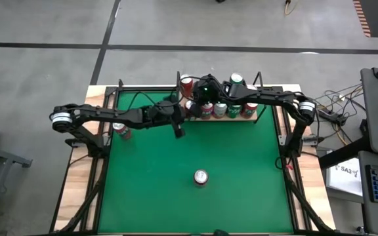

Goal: Place canned beverage on shelf
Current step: Put the red-black soda can on the shelf aligned with the other red-black soda can

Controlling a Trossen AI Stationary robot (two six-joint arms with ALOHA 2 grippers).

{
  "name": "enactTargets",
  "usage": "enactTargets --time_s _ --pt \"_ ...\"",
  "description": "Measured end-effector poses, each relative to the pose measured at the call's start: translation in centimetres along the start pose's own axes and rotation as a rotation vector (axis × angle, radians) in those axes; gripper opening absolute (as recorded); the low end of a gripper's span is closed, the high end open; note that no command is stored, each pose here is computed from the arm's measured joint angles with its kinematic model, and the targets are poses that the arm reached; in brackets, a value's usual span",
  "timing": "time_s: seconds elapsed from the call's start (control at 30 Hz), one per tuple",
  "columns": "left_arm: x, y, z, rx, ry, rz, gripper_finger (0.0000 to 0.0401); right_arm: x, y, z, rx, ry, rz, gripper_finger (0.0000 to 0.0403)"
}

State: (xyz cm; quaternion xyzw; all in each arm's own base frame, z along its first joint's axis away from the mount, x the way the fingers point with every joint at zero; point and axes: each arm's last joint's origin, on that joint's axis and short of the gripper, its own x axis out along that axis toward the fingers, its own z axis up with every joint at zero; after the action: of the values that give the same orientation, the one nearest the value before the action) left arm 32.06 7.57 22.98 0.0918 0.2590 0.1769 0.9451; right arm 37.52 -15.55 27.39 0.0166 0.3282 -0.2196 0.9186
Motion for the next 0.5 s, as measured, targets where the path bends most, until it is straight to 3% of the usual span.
enactTargets --time_s 0.5 --pt "0.11 0.42 -0.17 -0.023 0.026 0.123 0.0 -0.12 0.07 -0.61 0.023 0.066 0.005 0.0009"
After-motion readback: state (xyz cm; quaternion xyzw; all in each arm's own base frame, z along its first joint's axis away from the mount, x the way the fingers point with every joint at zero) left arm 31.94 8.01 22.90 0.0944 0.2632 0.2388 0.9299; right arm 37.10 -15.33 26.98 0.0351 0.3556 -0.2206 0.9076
